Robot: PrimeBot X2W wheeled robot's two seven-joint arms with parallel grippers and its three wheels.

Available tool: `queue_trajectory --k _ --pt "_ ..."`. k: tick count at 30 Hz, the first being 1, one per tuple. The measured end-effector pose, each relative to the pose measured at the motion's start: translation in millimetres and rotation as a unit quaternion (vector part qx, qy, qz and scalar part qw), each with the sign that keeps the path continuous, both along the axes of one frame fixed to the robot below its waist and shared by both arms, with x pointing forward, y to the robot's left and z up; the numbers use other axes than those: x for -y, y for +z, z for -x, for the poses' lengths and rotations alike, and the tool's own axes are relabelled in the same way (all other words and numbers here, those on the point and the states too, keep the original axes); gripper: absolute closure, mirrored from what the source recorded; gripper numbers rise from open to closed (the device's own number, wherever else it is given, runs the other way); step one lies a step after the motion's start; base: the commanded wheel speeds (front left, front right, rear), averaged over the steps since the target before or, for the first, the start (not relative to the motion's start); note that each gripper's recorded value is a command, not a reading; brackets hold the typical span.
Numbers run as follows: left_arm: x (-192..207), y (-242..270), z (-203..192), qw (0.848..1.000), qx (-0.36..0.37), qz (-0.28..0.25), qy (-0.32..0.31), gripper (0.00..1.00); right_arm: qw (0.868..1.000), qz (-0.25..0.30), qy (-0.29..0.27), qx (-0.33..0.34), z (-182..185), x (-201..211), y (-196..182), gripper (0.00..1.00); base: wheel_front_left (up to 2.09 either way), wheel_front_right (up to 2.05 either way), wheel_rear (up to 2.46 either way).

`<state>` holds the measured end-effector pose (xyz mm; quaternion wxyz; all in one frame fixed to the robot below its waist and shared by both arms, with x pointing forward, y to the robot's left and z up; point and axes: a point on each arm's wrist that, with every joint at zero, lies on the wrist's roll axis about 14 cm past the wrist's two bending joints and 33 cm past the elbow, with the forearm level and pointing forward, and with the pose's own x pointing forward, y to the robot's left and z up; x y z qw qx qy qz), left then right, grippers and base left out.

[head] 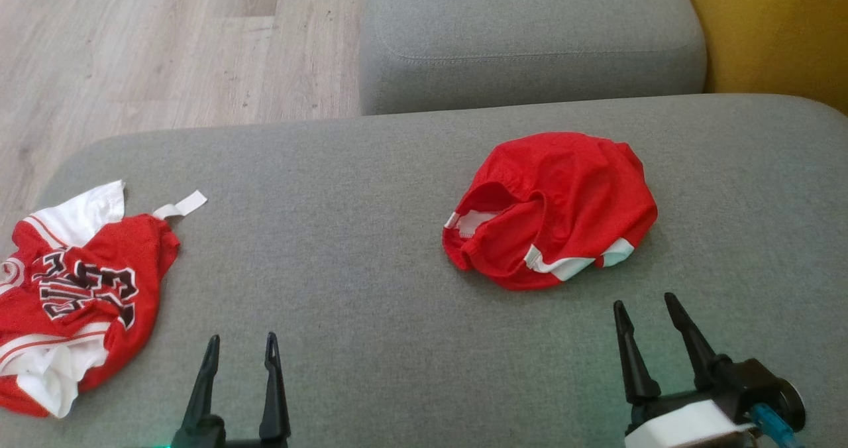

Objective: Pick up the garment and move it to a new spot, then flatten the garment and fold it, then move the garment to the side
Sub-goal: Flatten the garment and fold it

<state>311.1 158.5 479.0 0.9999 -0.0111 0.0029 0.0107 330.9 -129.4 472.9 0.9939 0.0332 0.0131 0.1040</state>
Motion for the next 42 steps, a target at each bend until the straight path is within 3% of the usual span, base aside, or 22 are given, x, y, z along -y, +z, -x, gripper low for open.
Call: queue_trajectory --k 28,31,35,42 --pt "22 -9 -16 0.999 -0.016 -0.006 -0.031 0.00 1.000 0.011 -0.001 -0.001 -2 0 -1 0.00 0.00 0.00 0.00" --pt "48 -17 -21 0.996 -0.030 0.008 -0.084 0.00 1.000 0.011 -0.012 0.000 -1 7 -1 0.00 0.00 0.00 0.00" --pt "107 -22 -42 0.980 -0.042 0.034 -0.190 0.00 0.999 0.012 -0.039 -0.007 0 22 -4 0.00 0.00 0.00 0.00" --pt "194 -29 -83 0.939 -0.057 0.038 -0.336 0.00 0.998 0.021 -0.060 -0.005 -18 38 -1 0.00 0.00 0.00 0.00"
